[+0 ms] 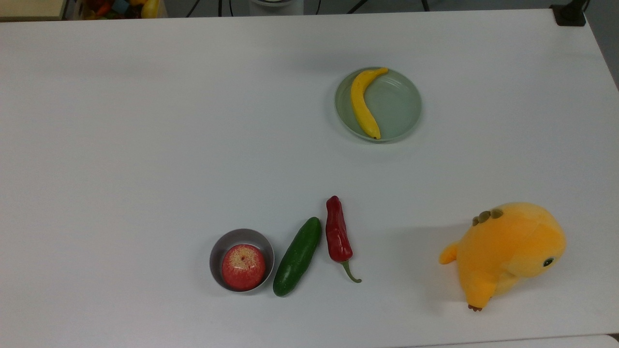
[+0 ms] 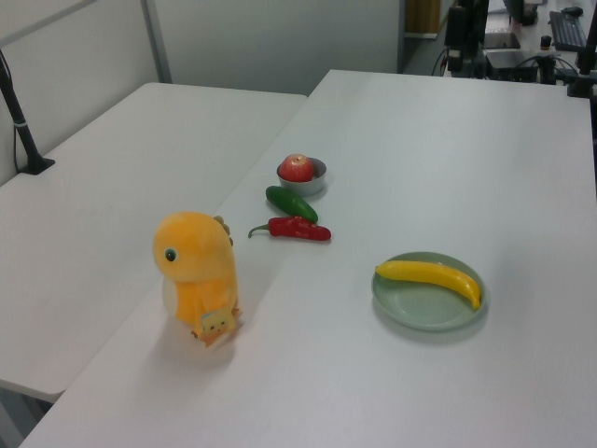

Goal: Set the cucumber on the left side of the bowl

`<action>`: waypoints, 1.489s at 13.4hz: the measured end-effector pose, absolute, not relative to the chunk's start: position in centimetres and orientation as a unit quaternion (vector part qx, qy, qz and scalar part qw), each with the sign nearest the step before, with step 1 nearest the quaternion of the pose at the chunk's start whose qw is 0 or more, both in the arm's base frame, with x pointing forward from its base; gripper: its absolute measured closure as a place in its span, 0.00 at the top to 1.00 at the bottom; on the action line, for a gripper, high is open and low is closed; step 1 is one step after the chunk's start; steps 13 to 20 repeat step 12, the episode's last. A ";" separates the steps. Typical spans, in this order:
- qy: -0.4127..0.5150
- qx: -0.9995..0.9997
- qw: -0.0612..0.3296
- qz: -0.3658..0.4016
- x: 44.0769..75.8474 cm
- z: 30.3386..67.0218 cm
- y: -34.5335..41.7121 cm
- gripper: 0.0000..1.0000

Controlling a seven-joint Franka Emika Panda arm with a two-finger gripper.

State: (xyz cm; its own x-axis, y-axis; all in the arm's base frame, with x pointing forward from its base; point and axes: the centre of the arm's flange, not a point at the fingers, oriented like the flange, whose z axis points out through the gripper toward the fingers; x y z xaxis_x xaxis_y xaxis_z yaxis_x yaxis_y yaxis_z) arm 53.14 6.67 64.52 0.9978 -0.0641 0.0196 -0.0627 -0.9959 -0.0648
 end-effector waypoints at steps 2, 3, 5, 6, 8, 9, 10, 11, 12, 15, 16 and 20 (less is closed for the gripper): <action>0.040 -0.999 0.032 -0.010 52.9 64.5 6.0 1.00; 0.043 -0.999 0.032 -0.009 53.0 64.3 5.7 1.00; 0.045 -0.998 0.034 -0.025 53.6 64.2 5.5 1.00; 0.036 -0.998 0.036 -0.046 54.2 64.0 5.6 1.00; 0.005 -0.997 0.036 -0.068 55.6 63.1 5.6 1.00; -0.009 -0.997 0.035 -0.075 56.2 62.7 5.5 1.00; -0.018 -0.996 0.034 -0.083 56.6 62.5 5.2 1.00; -0.022 -0.996 0.033 -0.085 56.7 62.4 4.8 1.00; -0.023 -0.996 0.033 -0.085 56.7 62.4 4.5 1.00; -0.023 -0.996 0.033 -0.085 56.7 62.4 4.5 1.00; -0.023 -0.996 0.033 -0.085 56.7 62.4 4.5 1.00; -0.023 -0.996 0.033 -0.085 56.7 62.4 4.5 1.00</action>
